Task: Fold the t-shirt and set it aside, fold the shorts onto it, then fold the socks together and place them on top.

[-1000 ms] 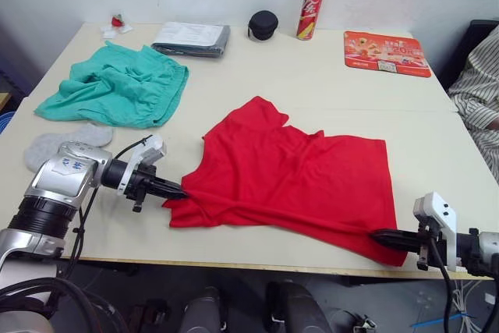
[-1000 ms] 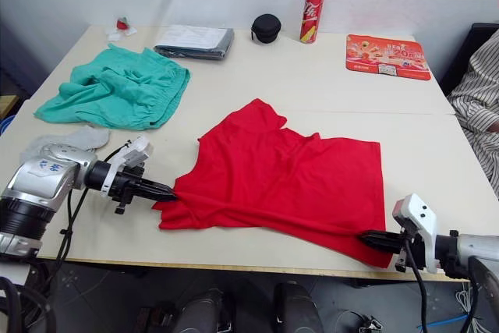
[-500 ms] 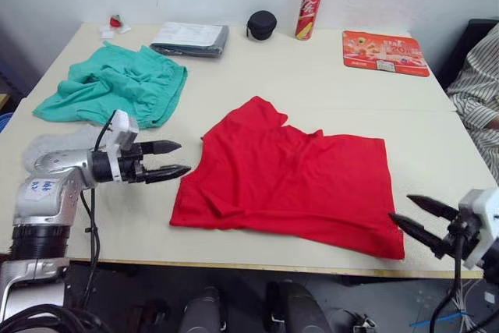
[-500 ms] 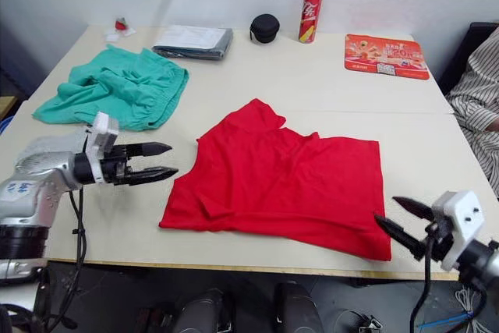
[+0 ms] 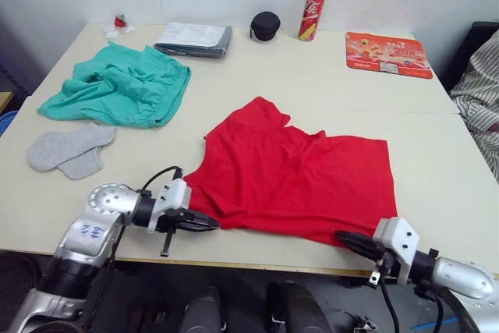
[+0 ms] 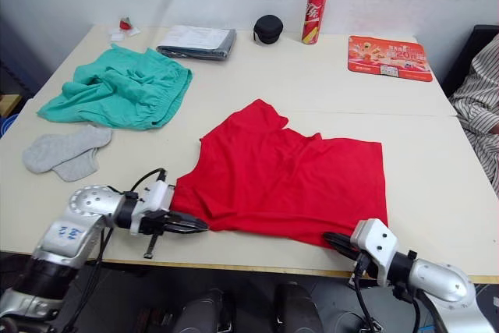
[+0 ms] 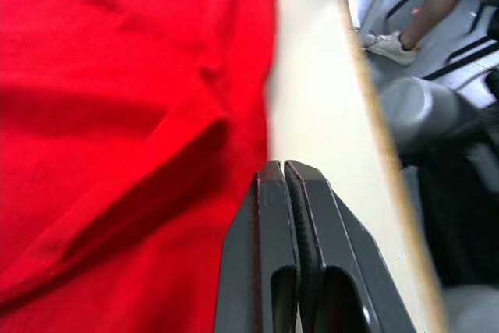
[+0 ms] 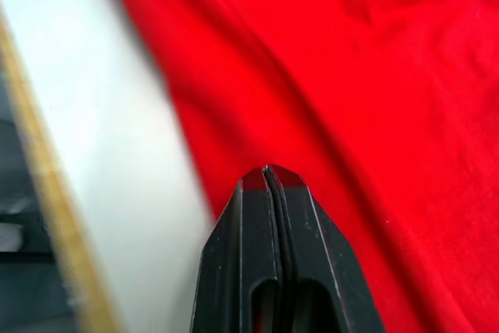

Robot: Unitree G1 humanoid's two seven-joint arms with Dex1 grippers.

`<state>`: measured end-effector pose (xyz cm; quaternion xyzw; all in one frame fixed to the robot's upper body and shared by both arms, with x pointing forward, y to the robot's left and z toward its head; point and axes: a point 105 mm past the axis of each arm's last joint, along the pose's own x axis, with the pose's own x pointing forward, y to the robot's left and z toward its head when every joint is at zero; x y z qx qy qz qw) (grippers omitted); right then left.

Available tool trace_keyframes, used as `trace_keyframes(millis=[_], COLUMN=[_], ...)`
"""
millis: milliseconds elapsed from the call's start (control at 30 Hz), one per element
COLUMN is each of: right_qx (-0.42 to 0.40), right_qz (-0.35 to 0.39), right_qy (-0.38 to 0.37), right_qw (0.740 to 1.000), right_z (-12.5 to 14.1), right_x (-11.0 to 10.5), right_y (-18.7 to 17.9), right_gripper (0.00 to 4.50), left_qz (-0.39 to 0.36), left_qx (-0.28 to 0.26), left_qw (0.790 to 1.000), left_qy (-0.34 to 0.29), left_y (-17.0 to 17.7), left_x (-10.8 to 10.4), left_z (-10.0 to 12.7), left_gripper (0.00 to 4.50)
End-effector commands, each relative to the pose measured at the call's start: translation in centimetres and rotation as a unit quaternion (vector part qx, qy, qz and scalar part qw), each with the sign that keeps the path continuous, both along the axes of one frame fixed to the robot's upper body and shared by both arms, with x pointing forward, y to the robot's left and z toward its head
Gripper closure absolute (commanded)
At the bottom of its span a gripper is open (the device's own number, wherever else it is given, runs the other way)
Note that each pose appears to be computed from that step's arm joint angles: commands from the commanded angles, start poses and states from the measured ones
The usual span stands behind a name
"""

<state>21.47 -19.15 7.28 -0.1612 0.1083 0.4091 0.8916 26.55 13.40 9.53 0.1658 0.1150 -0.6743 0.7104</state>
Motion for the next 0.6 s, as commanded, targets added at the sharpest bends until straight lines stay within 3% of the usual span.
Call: trace_keyframes(millis=[33, 167, 267, 400, 500, 600], right_qx=[-0.009, -0.010, -0.019, -0.045, -0.014, 0.018], right_qz=[-0.030, -0.082, -0.112, -0.156, -0.152, -0.099], right_qy=[-0.012, -0.029, -0.040, -0.087, -0.130, -0.146], right_qw=[0.999, 0.996, 0.993, 0.983, 0.980, 0.984], right_z=[-0.4, -0.1, 0.1, 1.2, 4.0, 6.1], right_x=[0.8, 1.3, 1.2, 0.7, 0.8, 0.5], right_y=[-1.5, -4.5, -6.6, -9.9, -9.3, -6.0], right_gripper=[4.50, 4.50, 4.50, 4.50, 4.50, 4.50], left_qz=[0.037, 0.098, 0.124, 0.165, 0.150, 0.110], left_qx=[-0.010, -0.040, -0.021, -0.064, -0.106, -0.078], left_qw=[0.999, 0.994, 0.992, 0.982, 0.980, 0.988], left_qy=[-0.027, -0.017, -0.027, -0.062, -0.072, -0.073], left_y=[-0.7, -0.1, 0.9, 2.3, 3.5, 4.3], left_x=[1.8, 3.8, 4.8, 6.1, 5.1, 2.9], left_z=[0.3, 0.2, -0.5, 1.4, 4.0, 4.6], left_gripper=[4.46, 4.46, 4.46, 4.46, 4.46, 4.46])
